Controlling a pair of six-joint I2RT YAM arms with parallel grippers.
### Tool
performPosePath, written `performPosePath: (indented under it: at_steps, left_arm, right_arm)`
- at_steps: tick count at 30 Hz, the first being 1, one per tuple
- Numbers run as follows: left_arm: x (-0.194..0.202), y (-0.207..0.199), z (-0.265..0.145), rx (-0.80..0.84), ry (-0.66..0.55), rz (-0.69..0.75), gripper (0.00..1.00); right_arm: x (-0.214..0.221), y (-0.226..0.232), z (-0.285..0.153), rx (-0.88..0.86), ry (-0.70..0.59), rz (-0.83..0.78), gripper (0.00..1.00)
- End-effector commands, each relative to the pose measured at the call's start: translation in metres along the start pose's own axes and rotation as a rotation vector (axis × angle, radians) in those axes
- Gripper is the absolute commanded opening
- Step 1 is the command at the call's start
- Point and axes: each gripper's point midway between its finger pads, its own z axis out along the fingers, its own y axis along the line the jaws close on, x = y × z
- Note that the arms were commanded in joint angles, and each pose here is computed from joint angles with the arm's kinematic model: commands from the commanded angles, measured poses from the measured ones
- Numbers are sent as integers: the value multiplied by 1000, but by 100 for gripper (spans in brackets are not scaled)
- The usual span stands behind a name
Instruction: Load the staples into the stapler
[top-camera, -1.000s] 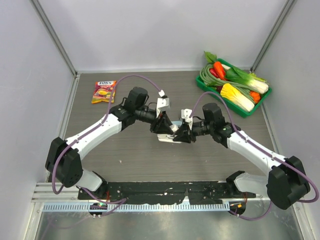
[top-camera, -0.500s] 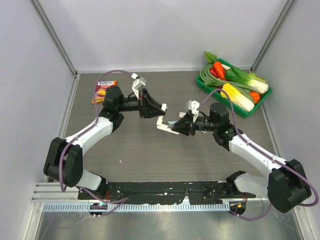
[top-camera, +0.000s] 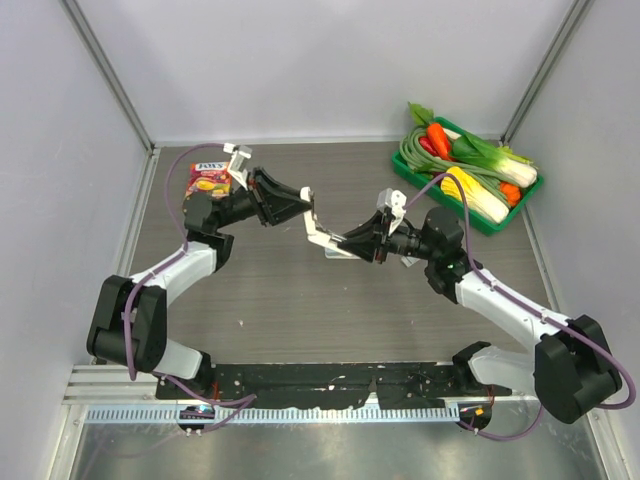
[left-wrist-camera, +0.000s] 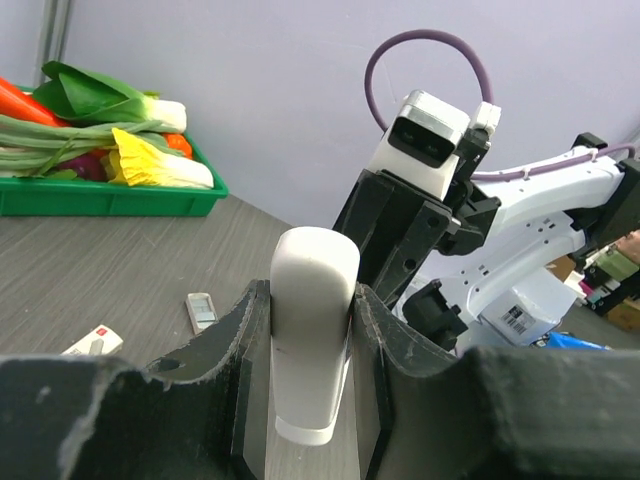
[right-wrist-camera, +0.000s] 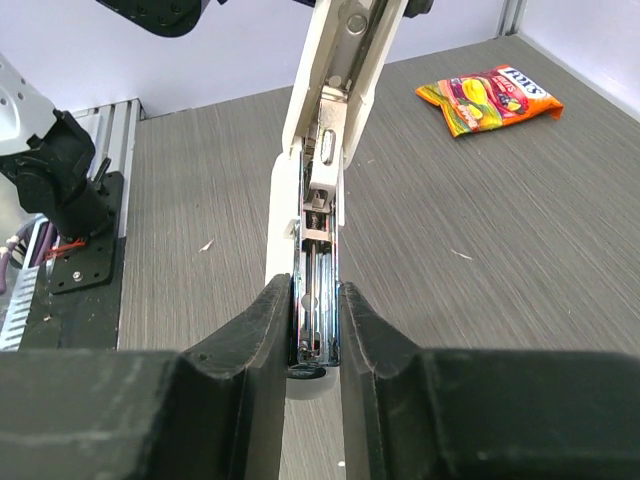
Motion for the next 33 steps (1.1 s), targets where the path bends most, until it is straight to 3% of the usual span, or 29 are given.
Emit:
performPosePath:
  at_steps: [1,2,5,11,18,22,25,33]
  left_arm:
    - [-106,-10,-18,-74,-374,246,0]
    - [-97,-14,-15,-46,-325,251,0]
    - [-81,-11,-14,-34,-256,265,0]
    - [-28,-11,-19,45,-38,270,0]
    - [17,-30,-33,171,131,262,0]
    - [44,-49,-45,269,245,264,0]
    - [51,-58,-50,283,256,258,0]
    - [63,-75,-57,322,290,283,0]
  right_arm:
    - [35,17,-6,-58,87,129,7]
    - [28,16,-6,-58,89,89,18]
    - [13,12,-8,-47,104,-1,35]
    - [-5,16,-20,-57,188,-89,56]
    - [-2,-3,-47,71,325,-246,58]
    - [29,-41,-80,232,522,-367,59]
    - [52,-72,-104,371,642,-296,57]
    - [94,-113,-128,579,768,-132,50]
